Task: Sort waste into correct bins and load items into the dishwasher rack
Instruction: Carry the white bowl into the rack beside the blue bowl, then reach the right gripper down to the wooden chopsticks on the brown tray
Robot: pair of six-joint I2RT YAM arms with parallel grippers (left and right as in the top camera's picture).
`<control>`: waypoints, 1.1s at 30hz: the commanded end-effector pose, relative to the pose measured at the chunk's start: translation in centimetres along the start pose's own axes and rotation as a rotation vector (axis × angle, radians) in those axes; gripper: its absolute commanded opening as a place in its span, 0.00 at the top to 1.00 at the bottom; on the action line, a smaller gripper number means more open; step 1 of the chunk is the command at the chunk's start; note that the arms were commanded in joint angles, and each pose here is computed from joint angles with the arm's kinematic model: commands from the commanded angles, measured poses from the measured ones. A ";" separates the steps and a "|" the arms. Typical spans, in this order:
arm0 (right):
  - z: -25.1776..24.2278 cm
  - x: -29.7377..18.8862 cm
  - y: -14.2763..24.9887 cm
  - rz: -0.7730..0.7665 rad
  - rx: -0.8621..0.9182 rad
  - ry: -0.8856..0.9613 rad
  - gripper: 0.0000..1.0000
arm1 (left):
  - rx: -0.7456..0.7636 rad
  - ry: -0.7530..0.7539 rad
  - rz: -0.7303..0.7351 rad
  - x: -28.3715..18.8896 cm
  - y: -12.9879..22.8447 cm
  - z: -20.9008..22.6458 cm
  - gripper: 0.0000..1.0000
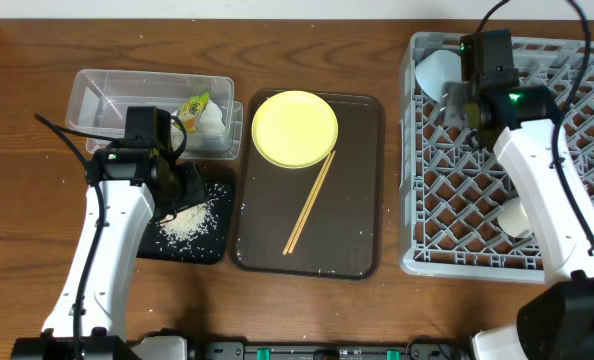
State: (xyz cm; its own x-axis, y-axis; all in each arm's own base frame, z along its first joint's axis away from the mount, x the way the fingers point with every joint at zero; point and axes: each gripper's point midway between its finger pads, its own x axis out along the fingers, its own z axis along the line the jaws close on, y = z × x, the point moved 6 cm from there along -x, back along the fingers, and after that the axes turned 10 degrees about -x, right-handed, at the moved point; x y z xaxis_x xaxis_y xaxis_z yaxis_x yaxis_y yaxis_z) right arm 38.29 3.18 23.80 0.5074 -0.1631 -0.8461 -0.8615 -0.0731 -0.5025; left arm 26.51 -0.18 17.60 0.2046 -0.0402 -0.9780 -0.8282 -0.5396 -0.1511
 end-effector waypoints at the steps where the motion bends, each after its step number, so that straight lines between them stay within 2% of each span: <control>1: 4.7 -0.6 0.9 0.062 -0.029 -0.383 0.17 | -0.010 -0.012 -0.006 -0.1 -0.1 0.3 0.38; 5: 8.3 -1.5 2.2 0.102 -0.110 -0.563 0.16 | -0.010 -0.010 -0.008 -0.1 -0.1 0.2 0.38; 13: 14.6 -2.2 5.1 0.171 -0.261 -0.621 0.20 | -0.010 -0.010 -0.008 -0.1 -0.1 0.2 0.38; 24: 21.6 2.0 10.5 0.372 -0.209 -0.405 0.22 | -0.010 -0.010 -0.008 -0.1 -0.1 0.2 0.37; 33: 25.1 5.8 14.0 0.441 -0.201 -0.303 0.27 | -0.010 -0.010 -0.008 -0.1 -0.1 0.2 0.38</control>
State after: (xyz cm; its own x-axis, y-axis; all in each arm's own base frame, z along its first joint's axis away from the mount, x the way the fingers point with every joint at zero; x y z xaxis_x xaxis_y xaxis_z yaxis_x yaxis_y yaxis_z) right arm 30.06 25.87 8.95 0.0534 0.1344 -0.9895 -0.9474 -0.3062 -0.0927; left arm 26.53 -0.18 17.61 0.2053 -0.0401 -0.9779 -0.8281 -0.5396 -0.1517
